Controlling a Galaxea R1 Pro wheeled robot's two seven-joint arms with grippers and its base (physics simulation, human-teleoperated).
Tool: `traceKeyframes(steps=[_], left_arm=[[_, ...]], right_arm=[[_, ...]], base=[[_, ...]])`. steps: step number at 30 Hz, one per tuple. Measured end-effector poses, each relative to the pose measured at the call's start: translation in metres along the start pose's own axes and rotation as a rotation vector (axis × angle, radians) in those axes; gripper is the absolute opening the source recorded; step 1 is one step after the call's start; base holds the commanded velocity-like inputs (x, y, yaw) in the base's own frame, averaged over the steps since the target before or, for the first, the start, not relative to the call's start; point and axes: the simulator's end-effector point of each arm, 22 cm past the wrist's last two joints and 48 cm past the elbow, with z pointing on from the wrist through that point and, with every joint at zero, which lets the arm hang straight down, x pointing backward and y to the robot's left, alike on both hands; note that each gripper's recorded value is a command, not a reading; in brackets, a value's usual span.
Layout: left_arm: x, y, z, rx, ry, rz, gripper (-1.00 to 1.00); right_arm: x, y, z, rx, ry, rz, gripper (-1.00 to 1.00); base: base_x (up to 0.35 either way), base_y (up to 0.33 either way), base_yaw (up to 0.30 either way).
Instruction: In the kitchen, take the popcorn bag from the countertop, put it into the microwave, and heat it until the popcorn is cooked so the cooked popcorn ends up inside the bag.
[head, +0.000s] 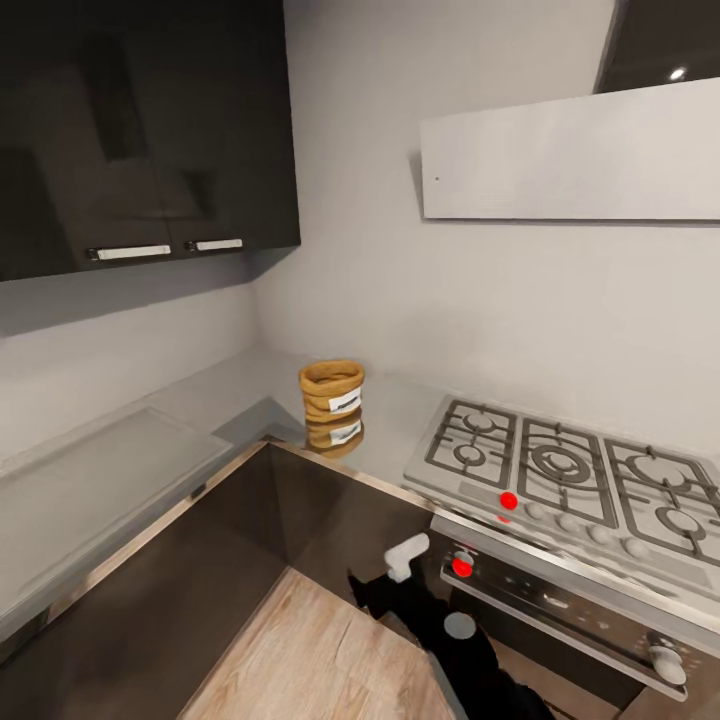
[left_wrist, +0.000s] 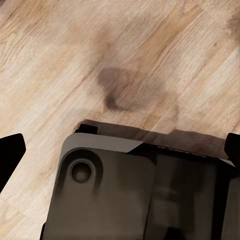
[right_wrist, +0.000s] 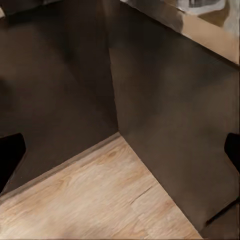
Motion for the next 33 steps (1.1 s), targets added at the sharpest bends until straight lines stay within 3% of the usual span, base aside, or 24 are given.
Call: traceKeyframes(steps=[3,7,13,16,20,23,25,27,33], left_arm=[[0.000,0.000,0.000,0.000,0.001,0.000,1.00],[0.000,0.000,0.000,0.001,0.000,0.000,1.00],[0.000,0.000,0.000,0.002,0.000,0.002,1.00],[0.000,0.000,0.000,0.002,0.000,0.002,1.00],[0.000,0.000,0.000,0.002,0.001,0.002,1.00],[0.000,0.000,0.000,0.002,0.000,0.001,1.00],[0.000,0.000,0.000,0.002,0.000,0.001,1.00],[0.000,0.000,0.000,0.002,0.000,0.002,1.00],[0.000,0.000,0.000,0.002,0.000,0.002,1.00]], right_arm=[[-0.098,-0.005,-0.020,0.013,-0.065,-0.022,1.00],[-0.225,-0.020,-0.023,0.043,-0.118,-0.085,1.00],[-0.349,-0.058,-0.017,0.154,-0.125,-0.140,1.00],[-0.365,-0.086,0.000,0.191,-0.064,-0.105,1.00],[-0.325,-0.121,0.037,0.169,0.131,0.046,1.00],[-0.313,-0.139,0.044,0.157,0.231,0.162,1.00],[-0.314,-0.141,0.040,0.150,0.277,0.195,1.00],[-0.320,-0.140,0.035,0.147,0.298,0.203,1.00],[-0.358,-0.142,0.025,0.149,0.243,0.188,1.00]], base=[[0.000,0.000,0.000],[0.000,0.000,0.000],[0.000,0.000,0.000],[0.000,0.000,0.000],[0.029,0.000,0.000],[0.245,0.000,0.000],[0.319,0.000,0.000],[0.333,0.000,0.000],[0.141,0.000,0.000]])
